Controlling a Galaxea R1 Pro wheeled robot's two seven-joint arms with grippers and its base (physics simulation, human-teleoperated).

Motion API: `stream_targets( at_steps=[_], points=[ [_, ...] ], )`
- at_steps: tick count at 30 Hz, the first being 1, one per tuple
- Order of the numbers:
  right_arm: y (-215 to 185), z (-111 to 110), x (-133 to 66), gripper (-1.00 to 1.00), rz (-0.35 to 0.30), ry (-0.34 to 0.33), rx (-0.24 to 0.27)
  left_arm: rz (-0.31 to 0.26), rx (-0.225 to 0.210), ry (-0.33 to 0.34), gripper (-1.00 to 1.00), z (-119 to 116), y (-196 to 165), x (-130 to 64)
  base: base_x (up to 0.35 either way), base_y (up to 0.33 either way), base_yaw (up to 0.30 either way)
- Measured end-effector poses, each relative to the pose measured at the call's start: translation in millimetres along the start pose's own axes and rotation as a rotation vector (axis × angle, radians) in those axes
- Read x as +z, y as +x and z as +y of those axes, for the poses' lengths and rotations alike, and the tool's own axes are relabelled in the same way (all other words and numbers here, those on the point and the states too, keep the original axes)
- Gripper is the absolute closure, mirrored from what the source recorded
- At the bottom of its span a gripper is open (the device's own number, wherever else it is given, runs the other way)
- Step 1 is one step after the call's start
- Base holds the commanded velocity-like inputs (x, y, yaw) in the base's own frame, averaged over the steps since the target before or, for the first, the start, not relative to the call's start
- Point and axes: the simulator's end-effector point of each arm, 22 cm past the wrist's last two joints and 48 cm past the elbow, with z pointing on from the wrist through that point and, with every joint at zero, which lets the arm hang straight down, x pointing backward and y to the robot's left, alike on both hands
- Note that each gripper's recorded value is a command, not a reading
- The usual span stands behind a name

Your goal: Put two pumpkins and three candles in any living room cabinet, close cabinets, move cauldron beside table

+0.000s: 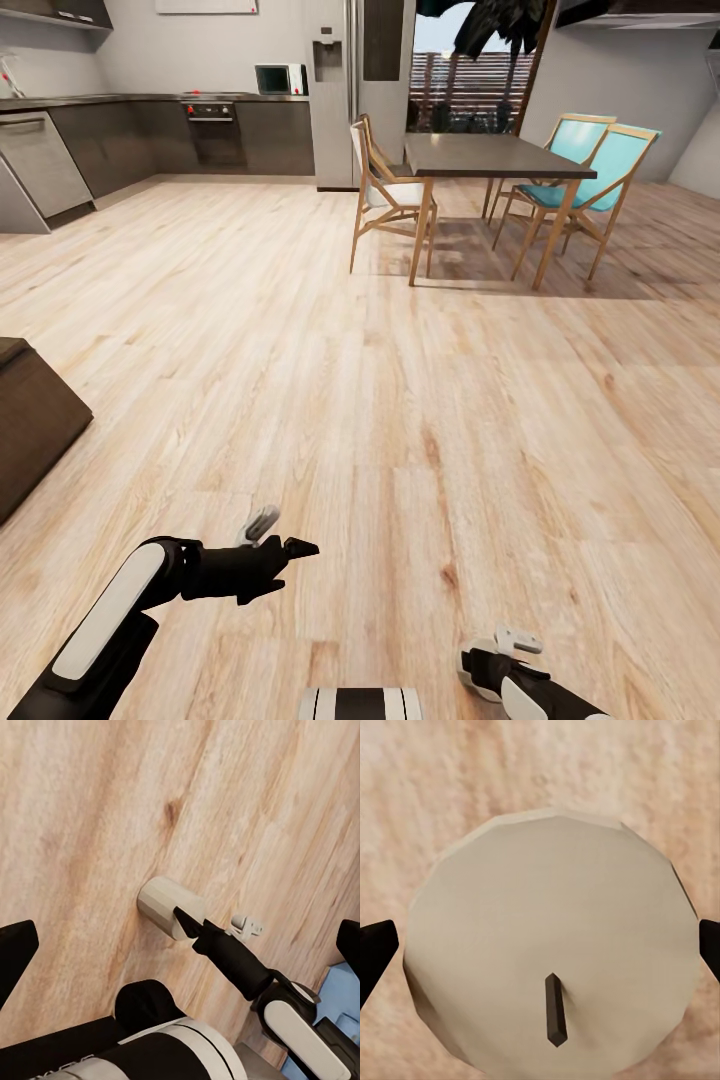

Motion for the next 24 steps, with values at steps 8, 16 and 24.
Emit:
stream_targets(
  at_steps=[8, 16, 24],
  points=[
    [0.0, -0.3, 0.0, 1.00, 0.000, 0.000, 0.001, 0.001, -0.001, 0.002, -1.00, -1.0, 0.7, 0.7, 0.000, 0.000, 0.000],
    [-13.1, 2.8, -7.7, 1.00, -0.028, -0.007, 0.001, -0.016, 0.019, 0.013, -1.00, -11.7, -0.8, -7.9, 0.000, 0.000, 0.000],
    [-28.2, 6.0, -17.0, 1.00, -0.062, -0.016, 0.003, -0.037, 0.041, 0.026, -1.00, -23.6, -2.5, -18.3, 0.000, 0.000, 0.000]
  ],
)
